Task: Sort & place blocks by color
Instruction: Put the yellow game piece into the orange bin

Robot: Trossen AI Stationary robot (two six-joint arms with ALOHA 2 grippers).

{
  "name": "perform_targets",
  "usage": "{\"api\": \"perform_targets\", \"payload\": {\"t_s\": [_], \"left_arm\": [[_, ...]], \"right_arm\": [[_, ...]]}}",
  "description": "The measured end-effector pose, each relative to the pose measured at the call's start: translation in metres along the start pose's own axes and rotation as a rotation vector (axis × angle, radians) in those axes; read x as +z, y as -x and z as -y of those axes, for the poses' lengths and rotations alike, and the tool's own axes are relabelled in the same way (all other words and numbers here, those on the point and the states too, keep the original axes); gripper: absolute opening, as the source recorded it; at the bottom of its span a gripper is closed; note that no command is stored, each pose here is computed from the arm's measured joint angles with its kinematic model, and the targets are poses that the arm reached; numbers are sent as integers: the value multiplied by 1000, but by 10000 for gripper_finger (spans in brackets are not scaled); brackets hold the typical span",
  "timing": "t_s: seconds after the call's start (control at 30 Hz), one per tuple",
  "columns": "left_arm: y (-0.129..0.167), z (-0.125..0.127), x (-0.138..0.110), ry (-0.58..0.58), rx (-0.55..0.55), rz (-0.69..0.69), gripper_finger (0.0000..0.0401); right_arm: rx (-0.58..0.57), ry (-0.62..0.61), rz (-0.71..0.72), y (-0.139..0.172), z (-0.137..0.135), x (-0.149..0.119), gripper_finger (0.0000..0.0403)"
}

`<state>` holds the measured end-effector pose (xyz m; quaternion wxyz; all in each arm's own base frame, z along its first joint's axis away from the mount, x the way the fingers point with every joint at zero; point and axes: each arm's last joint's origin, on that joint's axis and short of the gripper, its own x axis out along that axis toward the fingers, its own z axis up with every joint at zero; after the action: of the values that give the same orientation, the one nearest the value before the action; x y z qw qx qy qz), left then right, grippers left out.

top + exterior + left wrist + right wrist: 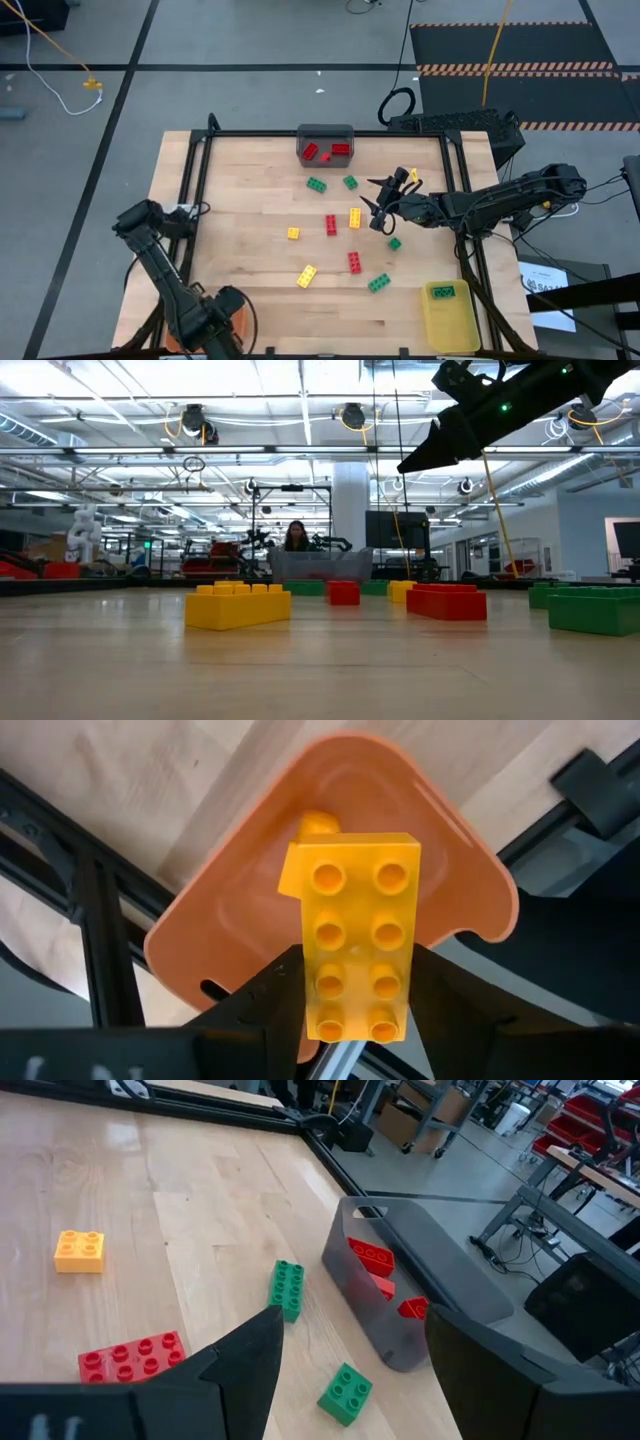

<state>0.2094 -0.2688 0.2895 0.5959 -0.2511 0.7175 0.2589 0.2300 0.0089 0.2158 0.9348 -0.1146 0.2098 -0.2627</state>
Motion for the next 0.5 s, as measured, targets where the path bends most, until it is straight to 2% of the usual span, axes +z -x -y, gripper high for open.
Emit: {"api": "perform_targets", "payload": {"t_s": [0.23,0.5], "left_arm": [[-5,-2,2,9,28,6,243],[-19,0,3,11,33,-50,282]], "right_arm": [[0,1,0,0,0,0,233],[1,2,-3,0,0,0,233]]}}
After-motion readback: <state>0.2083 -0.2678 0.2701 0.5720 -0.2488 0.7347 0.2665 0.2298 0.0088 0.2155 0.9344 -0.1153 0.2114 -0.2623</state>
